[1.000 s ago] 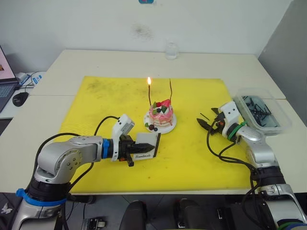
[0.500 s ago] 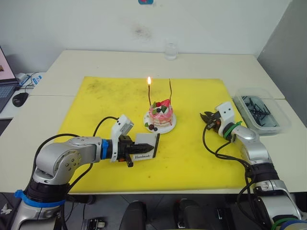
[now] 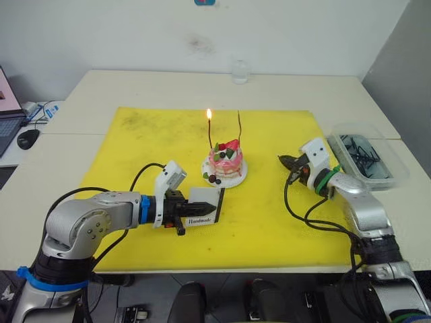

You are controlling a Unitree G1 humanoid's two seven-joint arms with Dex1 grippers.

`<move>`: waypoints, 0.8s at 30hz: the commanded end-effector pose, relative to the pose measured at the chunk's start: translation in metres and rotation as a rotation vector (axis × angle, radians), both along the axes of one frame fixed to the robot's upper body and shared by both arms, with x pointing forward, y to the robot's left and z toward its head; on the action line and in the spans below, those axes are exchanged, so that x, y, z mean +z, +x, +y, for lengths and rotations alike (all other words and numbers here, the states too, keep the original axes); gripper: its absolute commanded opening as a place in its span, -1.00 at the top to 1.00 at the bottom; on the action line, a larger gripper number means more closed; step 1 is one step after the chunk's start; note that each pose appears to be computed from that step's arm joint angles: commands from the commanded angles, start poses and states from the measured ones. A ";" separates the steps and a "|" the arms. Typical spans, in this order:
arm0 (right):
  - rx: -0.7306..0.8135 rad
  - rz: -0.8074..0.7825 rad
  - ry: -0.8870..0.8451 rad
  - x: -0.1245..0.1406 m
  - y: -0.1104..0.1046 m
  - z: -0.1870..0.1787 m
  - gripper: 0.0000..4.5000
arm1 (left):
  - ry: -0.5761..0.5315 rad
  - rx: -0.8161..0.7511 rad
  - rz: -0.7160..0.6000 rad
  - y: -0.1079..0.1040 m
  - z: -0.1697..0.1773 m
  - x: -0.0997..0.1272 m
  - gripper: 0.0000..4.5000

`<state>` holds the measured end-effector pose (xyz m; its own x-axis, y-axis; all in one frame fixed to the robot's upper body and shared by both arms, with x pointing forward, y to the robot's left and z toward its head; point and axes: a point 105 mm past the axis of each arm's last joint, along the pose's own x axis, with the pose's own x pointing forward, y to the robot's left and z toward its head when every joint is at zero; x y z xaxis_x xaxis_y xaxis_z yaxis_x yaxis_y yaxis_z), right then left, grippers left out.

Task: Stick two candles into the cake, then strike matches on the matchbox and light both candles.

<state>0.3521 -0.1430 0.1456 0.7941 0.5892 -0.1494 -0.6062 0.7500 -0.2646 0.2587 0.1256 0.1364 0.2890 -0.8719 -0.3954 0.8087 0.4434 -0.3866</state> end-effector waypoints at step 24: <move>-0.100 0.126 0.133 -0.034 -0.086 0.026 0.98 | -0.116 -0.053 0.138 -0.025 -0.036 -0.014 1.00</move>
